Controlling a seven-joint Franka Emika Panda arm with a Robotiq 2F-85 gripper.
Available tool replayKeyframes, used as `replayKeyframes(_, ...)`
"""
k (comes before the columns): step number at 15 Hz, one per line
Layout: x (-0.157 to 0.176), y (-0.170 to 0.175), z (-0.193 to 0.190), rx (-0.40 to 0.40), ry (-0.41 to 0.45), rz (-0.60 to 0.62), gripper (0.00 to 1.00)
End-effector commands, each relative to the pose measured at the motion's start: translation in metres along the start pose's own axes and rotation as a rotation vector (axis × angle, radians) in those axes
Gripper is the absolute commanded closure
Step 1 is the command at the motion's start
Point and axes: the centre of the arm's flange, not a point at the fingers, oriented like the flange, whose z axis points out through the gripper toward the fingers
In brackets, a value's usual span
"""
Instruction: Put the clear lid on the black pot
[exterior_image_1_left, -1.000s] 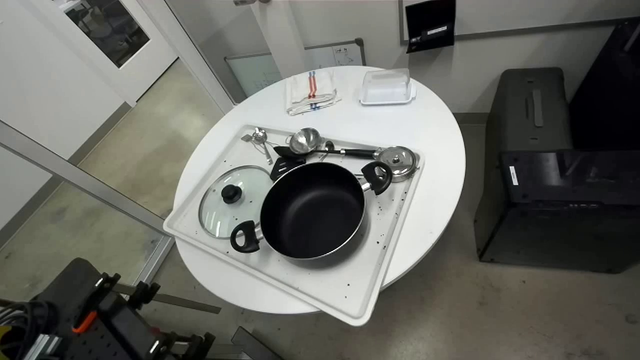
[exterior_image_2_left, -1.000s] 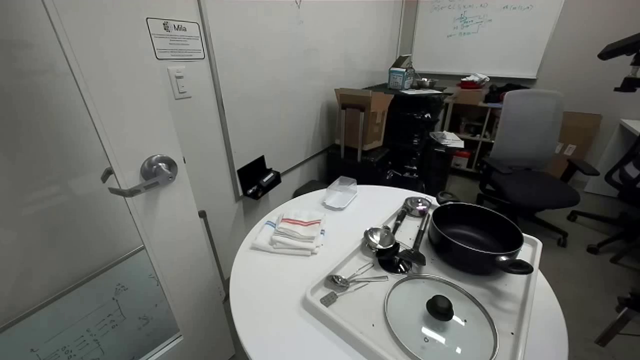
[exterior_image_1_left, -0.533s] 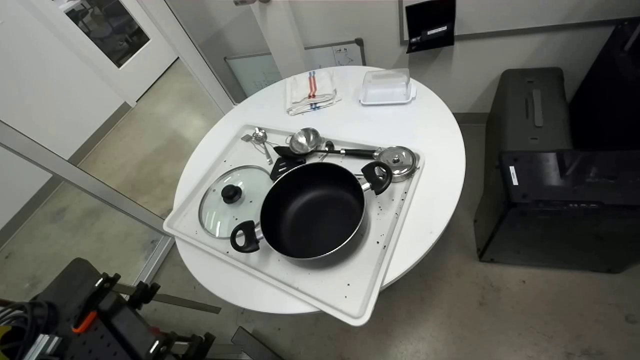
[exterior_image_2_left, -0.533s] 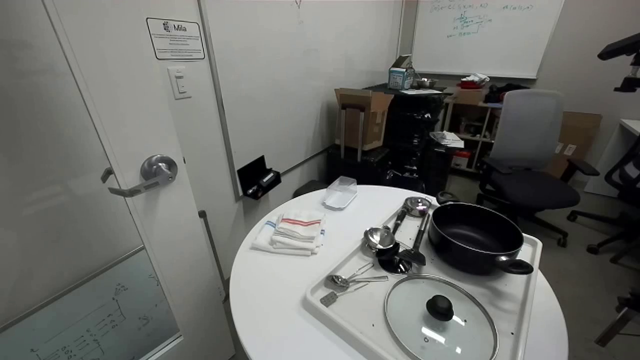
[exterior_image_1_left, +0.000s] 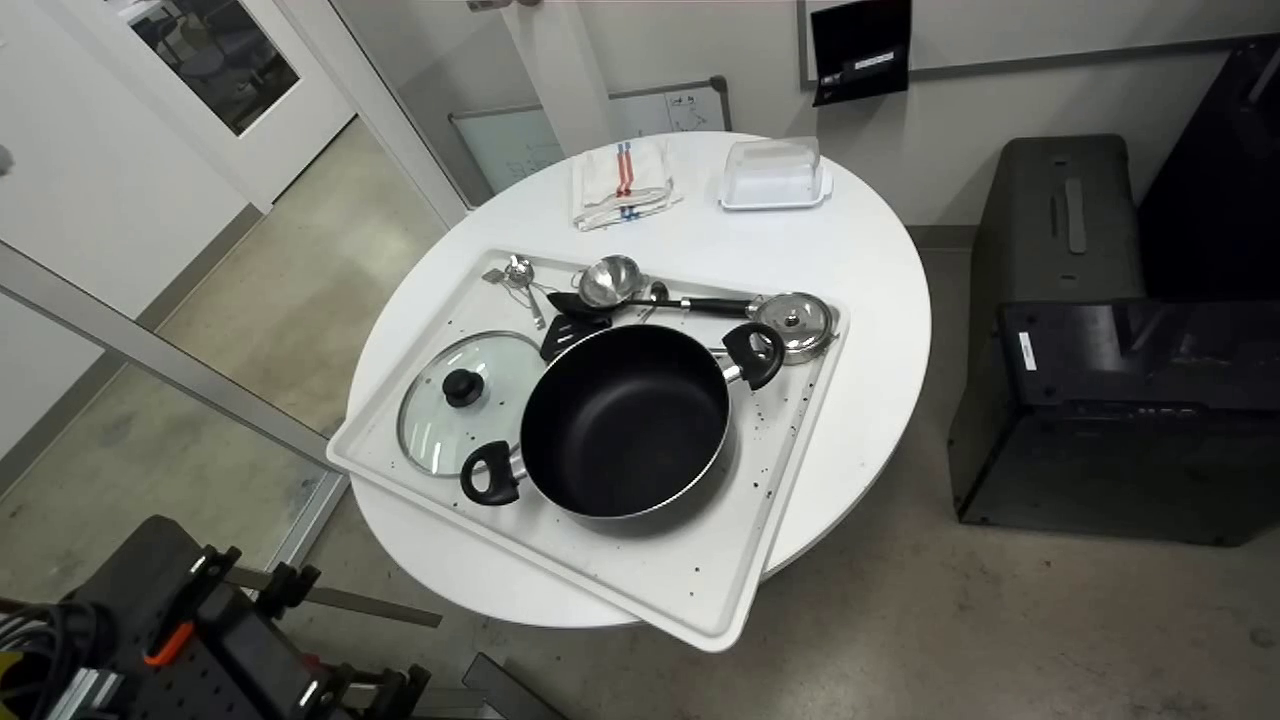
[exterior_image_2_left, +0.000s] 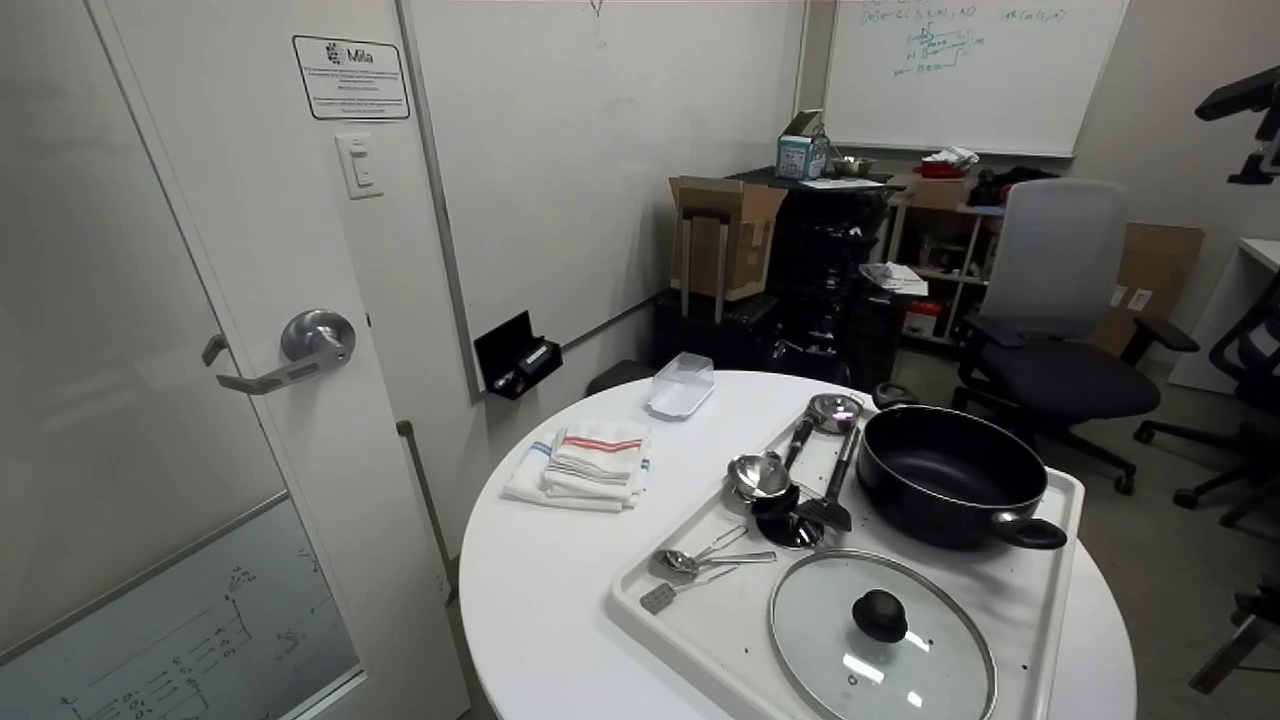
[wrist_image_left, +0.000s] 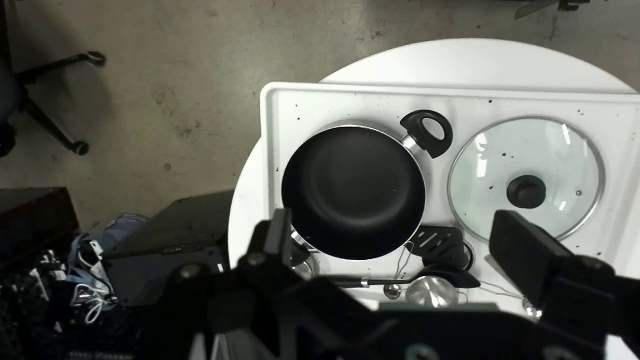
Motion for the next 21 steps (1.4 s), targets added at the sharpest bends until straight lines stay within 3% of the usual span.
replayKeyframes(1, 0.031, -0.013, 0.015, -0.01, -0.021, -0.162, 0.0)
replayKeyframes(11, 0.093, -0.102, 0.098, -0.003, -0.174, -0.656, 0.0)
replayKeyframes(21, 0.126, -0.199, 0.221, -0.149, -0.294, -1.027, 0.0)
